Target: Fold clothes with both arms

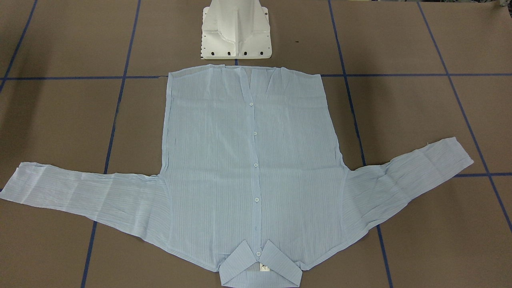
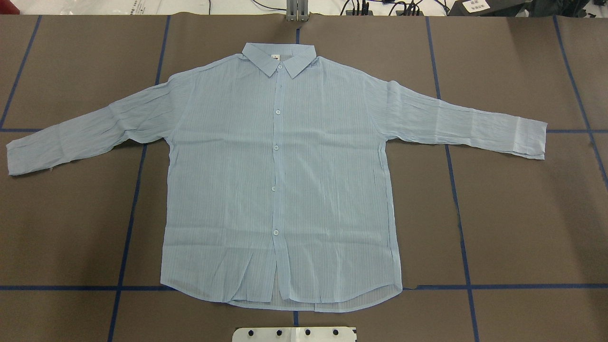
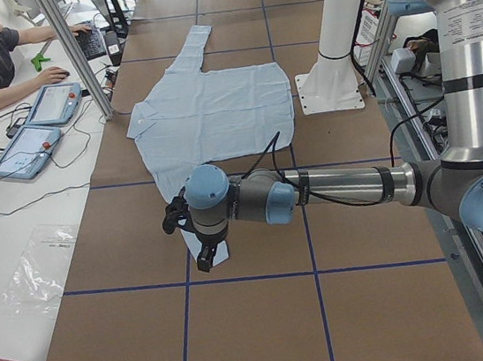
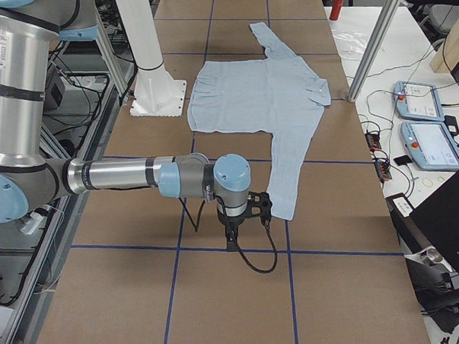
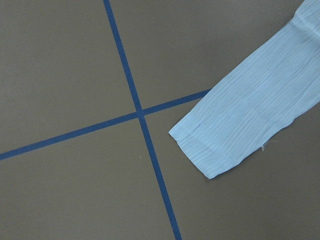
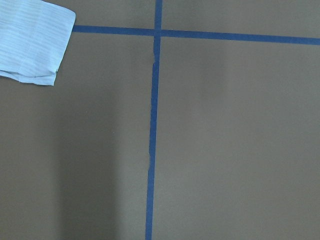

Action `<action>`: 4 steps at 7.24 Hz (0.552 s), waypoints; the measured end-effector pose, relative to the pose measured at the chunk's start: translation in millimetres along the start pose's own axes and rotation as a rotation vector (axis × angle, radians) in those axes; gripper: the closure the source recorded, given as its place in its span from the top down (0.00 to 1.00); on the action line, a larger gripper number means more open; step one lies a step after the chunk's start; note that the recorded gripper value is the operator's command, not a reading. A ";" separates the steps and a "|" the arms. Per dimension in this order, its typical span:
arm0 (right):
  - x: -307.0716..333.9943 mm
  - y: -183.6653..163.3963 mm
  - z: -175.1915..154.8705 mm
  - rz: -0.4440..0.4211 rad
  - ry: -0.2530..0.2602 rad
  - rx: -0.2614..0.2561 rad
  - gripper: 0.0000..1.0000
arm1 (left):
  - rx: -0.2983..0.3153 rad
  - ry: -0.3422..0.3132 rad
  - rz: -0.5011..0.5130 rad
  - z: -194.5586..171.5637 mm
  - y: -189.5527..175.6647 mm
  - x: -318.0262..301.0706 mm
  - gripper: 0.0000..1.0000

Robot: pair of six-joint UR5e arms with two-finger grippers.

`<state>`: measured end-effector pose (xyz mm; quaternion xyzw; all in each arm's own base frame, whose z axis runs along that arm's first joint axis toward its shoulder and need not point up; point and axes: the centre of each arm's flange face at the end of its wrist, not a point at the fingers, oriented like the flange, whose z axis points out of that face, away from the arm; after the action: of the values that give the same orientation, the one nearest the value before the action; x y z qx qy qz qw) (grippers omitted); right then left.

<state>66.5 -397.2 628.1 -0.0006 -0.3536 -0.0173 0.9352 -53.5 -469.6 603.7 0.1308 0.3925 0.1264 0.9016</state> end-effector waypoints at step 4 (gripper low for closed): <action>-31.9 -7.8 -36.1 -0.082 0.000 0.088 1.00 | 0.096 -0.018 0.107 -11.5 -9.9 12.1 1.00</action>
<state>66.2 -404.5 579.9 0.0552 -0.3536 -0.0400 0.9329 -52.8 -473.2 584.7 0.1959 0.3825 0.1543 0.8897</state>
